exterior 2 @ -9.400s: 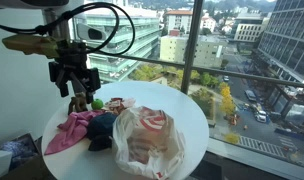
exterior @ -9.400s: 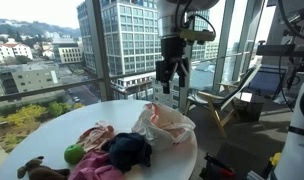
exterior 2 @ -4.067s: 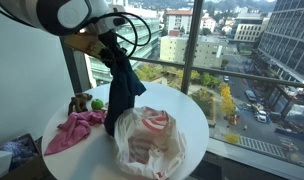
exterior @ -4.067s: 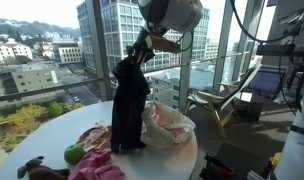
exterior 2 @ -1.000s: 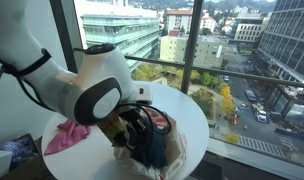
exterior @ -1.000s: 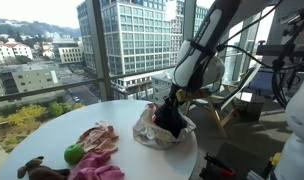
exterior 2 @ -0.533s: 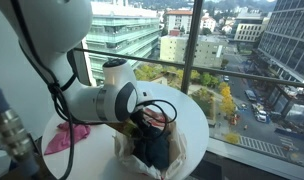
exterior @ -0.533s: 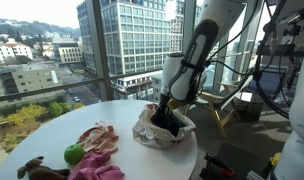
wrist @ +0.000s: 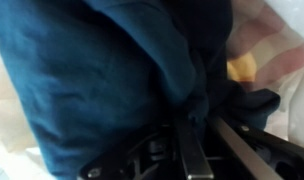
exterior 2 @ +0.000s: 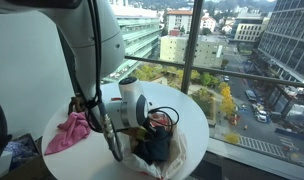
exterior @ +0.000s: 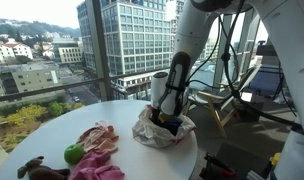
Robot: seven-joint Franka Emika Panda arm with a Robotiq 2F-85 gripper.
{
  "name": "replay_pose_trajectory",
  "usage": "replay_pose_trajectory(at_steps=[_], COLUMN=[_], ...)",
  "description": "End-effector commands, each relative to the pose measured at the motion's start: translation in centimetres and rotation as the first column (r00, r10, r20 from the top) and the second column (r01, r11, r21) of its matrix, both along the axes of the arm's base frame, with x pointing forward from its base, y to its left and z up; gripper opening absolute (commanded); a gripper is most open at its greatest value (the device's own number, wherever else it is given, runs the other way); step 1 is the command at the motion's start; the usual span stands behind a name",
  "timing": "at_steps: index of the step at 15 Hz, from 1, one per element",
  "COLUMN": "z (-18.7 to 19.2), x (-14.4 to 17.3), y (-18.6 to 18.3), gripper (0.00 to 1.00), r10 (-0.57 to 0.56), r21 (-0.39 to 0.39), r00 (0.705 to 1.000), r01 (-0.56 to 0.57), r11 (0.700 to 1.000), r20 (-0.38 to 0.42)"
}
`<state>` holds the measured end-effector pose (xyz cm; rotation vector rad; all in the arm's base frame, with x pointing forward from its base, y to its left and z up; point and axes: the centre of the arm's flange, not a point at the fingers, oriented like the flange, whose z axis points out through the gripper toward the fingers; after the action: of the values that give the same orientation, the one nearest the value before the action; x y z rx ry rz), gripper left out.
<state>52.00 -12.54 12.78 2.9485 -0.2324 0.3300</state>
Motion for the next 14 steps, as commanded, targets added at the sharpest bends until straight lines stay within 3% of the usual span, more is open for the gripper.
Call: replay_pose_trajectory(at_steps=[1, 7, 8, 10, 14], z=[-3.5, -1.1, -0.6, 0.3, 3.7], x=[2.7, 5.5, 5.8, 5.7, 3.9], y=[-0.5, 4.5, 5.1, 6.4, 7.5], gripper=[0.03, 0.04, 0.36, 0.44, 0.75], r10=[0.003, 0.047, 0.043, 0.013, -0.027], r21=[-0.021, 0.013, 0.028, 0.068, 0.031], r00=[1.000, 0.988, 0.987, 0.990, 0.996], r01=[-0.002, -0.049, -0.048, -0.023, 0.025], r11=[1.000, 0.999, 0.998, 0.997, 0.999], r20=[0.030, 0.149, 0.153, 0.142, 0.090])
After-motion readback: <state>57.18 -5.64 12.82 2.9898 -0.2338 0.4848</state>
